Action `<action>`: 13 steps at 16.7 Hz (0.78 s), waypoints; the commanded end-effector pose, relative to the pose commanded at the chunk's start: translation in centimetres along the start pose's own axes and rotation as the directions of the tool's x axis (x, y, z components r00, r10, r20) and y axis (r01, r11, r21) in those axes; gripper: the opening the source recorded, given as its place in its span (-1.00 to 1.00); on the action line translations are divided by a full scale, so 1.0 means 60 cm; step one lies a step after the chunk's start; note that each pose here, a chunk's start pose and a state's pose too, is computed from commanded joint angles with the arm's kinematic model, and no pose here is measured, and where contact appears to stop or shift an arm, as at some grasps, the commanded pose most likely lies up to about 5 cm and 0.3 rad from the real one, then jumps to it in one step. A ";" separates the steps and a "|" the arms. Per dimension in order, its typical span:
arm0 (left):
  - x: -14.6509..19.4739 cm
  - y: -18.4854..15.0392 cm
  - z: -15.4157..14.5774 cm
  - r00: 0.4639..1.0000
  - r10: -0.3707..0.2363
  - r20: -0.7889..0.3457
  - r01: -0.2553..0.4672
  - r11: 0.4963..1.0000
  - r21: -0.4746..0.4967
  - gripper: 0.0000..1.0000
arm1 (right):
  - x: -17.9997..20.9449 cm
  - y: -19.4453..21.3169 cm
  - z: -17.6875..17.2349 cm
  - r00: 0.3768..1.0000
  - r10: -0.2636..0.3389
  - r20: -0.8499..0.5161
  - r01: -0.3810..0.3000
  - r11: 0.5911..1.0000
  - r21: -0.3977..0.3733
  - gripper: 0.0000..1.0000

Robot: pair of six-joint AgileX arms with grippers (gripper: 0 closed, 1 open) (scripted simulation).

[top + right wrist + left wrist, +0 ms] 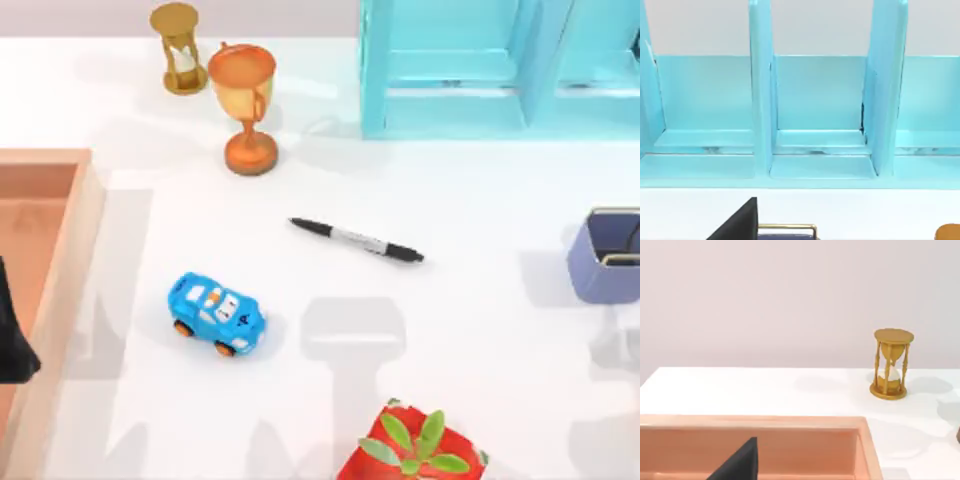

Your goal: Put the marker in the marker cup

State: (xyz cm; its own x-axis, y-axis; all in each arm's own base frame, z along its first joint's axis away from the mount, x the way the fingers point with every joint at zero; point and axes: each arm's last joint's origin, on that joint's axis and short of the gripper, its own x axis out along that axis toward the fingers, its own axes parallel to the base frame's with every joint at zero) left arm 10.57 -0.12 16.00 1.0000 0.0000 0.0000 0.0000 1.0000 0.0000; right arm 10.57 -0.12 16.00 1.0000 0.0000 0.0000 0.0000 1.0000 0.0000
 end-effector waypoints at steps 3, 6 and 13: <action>0.000 0.000 0.000 1.000 0.000 0.000 0.000 1.000 0.000 1.00 | 0.000 0.000 0.002 1.000 0.000 -0.002 0.000 1.000 -0.002 1.00; 0.000 0.000 0.000 1.000 0.000 0.000 0.000 1.000 0.000 1.00 | -0.001 0.001 0.033 1.000 -0.003 -0.030 0.002 1.000 -0.023 1.00; 0.000 0.000 0.000 1.000 0.000 0.000 0.000 1.000 0.000 1.00 | 0.024 0.009 0.202 0.976 -0.013 -0.219 -0.021 0.988 -0.151 1.00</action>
State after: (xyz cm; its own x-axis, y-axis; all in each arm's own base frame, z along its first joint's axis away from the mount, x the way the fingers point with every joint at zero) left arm 10.57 -0.12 16.00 1.0000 0.0000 0.0000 0.0000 1.0000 0.0000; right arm 12.00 0.45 28.13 0.9757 -0.0132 -0.2189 -0.0206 0.9883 -0.1513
